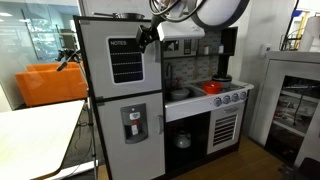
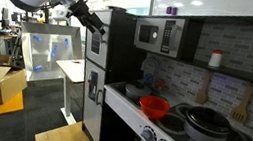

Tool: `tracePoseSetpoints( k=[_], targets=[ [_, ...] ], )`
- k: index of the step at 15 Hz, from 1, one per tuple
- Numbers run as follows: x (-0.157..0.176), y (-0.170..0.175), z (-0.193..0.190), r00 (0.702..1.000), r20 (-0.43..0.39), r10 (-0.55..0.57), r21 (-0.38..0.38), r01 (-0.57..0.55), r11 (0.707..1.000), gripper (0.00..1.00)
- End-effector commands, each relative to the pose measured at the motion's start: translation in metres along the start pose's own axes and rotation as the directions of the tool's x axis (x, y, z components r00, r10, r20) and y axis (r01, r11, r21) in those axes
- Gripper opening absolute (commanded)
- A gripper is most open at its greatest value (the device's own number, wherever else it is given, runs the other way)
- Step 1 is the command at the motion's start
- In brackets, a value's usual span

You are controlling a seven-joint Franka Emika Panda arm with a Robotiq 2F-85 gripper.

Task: Open the upper fridge door

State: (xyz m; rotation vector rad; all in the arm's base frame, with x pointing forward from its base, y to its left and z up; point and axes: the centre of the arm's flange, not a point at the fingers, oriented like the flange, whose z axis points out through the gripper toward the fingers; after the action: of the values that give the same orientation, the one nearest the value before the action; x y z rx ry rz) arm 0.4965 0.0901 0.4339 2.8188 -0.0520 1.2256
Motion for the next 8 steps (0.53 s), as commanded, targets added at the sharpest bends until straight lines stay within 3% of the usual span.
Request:
tracePoseSetpoints(
  k=[1,8],
  targets=[
    [0.0000,-0.0096,0.0252,1.000,-0.017,-0.012,-0.028,0.012,1.000,1.00],
    [-0.0018,-0.0126,0.0253,0.999,-0.027,-0.018,-0.053,0.016,0.998,1.00]
  ],
)
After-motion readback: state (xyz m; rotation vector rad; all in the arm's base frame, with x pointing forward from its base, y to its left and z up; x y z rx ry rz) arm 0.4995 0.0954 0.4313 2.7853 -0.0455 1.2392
